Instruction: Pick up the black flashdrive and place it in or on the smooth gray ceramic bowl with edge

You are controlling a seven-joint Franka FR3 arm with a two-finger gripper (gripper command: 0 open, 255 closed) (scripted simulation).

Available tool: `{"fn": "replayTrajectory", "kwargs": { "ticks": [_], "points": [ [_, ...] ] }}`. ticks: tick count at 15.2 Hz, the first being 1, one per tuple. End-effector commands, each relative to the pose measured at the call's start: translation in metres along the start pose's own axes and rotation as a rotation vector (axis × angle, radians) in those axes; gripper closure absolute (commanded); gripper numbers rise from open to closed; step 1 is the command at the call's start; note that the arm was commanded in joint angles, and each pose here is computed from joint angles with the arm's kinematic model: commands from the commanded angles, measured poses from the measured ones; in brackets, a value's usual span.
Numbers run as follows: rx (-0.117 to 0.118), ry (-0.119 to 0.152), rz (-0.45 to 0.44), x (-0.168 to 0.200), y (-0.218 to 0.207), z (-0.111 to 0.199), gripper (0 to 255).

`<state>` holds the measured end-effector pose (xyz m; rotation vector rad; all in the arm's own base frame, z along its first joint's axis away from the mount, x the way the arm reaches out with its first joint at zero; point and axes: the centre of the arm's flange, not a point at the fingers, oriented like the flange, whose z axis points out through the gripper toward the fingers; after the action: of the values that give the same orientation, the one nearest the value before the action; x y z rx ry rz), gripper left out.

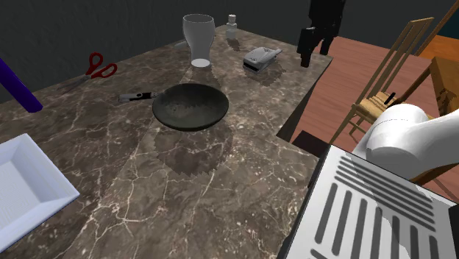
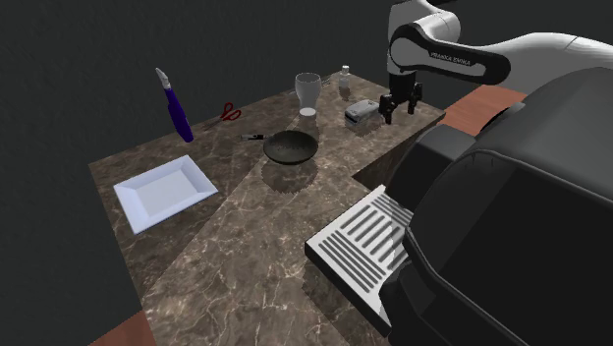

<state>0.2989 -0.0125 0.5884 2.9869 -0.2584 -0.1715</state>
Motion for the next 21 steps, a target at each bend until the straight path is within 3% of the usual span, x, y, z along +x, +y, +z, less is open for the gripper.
{"fn": "replayTrajectory", "kwargs": {
  "ticks": [1, 11, 21],
  "points": [
    [0.0, 0.0, 0.0, 0.0, 0.0, 0.0, 0],
    [0.016, 0.047, -0.28, 0.098, -0.076, -0.002, 0],
    [0.032, 0.094, -0.56, 0.171, -0.176, -0.01, 0]
  ]
}}
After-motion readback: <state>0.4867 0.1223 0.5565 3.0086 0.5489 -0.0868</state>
